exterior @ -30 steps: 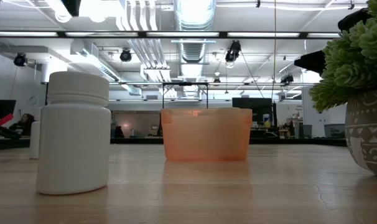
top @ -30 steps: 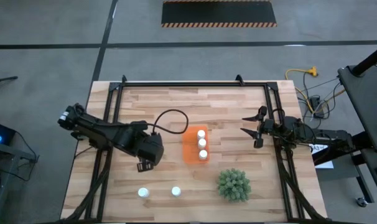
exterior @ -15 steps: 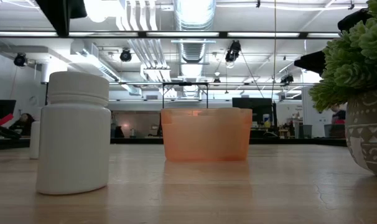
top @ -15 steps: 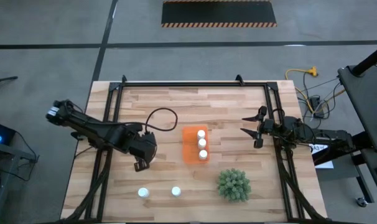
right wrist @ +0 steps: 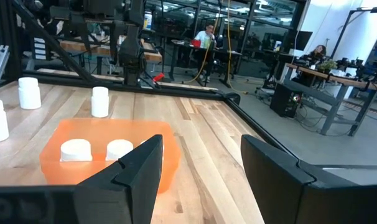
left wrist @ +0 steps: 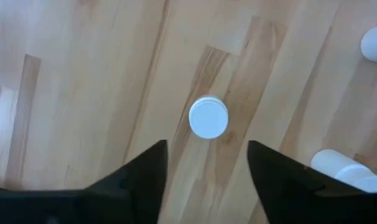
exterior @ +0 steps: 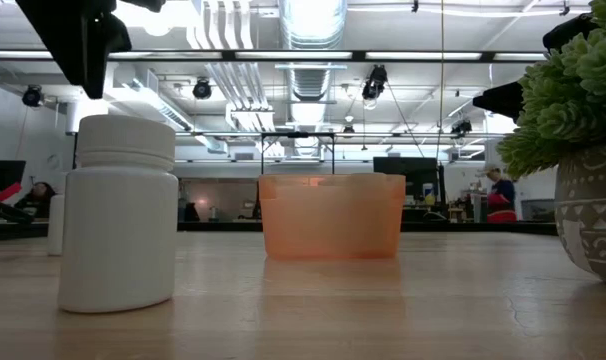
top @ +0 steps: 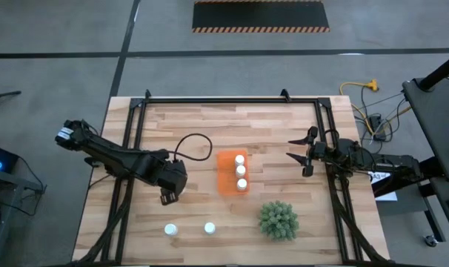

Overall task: Pick and place pill bottles into a basket
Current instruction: Put the white pill bottle into the orange bin

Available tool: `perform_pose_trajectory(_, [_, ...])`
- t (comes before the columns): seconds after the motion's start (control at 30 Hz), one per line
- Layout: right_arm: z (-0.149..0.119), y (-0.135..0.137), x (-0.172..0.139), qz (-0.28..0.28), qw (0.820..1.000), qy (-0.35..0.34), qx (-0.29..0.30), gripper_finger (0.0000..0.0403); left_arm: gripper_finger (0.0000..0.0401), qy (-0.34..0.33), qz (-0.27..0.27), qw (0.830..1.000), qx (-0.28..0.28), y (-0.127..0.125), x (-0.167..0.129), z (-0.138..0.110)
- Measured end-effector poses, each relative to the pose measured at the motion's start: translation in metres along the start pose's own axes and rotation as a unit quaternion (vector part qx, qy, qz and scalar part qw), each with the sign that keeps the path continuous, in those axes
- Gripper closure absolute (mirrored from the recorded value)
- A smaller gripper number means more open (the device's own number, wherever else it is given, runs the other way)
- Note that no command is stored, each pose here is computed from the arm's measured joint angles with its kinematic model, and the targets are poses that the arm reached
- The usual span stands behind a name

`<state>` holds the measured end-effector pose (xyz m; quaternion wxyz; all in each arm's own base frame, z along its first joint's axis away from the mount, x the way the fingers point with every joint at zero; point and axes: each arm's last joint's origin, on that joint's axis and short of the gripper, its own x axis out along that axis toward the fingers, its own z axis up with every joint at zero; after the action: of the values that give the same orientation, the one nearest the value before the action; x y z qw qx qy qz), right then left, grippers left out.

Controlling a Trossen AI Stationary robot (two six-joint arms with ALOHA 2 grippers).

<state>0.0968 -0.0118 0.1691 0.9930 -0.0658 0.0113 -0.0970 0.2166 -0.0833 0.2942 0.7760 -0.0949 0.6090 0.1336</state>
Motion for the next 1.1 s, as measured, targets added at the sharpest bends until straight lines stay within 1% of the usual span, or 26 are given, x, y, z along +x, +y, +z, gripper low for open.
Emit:
perform_pose_trajectory(0.13, [0.000,0.000,0.000,0.000,1.000,0.000,-0.001,0.0197,0.0148,0.009,0.009,1.000,0.002,-0.002,0.006,0.001])
perform_pose_trajectory(0.23, [0.000,0.000,0.000,0.000,1.000,0.000,0.000,0.0197,0.0118,0.014,0.019,1.000,0.004,-0.004,0.011,0.002])
perform_pose_trajectory(0.37, [0.000,0.000,0.000,0.000,1.000,0.000,0.000,0.0197,0.0094,0.029,0.033,0.999,0.022,-0.007,0.023,0.002])
perform_pose_trajectory(0.5, [0.000,0.000,0.000,0.000,1.000,0.000,0.000,0.0197,0.0091,0.038,0.039,0.998,0.033,-0.007,0.039,-0.002])
perform_pose_trajectory(0.63, [0.000,0.000,0.000,0.000,1.000,0.000,0.000,0.0197,0.0090,0.026,0.026,0.999,0.038,-0.008,0.052,-0.004])
perform_pose_trajectory(0.8, [0.000,0.000,0.000,0.000,1.000,0.000,0.000,0.0197,0.0090,0.027,0.003,0.999,0.040,-0.009,0.058,-0.006])
perform_pose_trajectory(1.0, [0.000,0.000,0.000,0.000,1.000,0.001,0.000,0.0197,0.0090,0.032,0.006,0.998,0.044,-0.007,0.069,-0.011])
perform_pose_trajectory(1.1, [0.000,0.000,0.000,0.000,1.000,0.001,0.000,0.0197,0.0090,0.027,0.002,0.999,0.044,-0.008,0.070,-0.010])
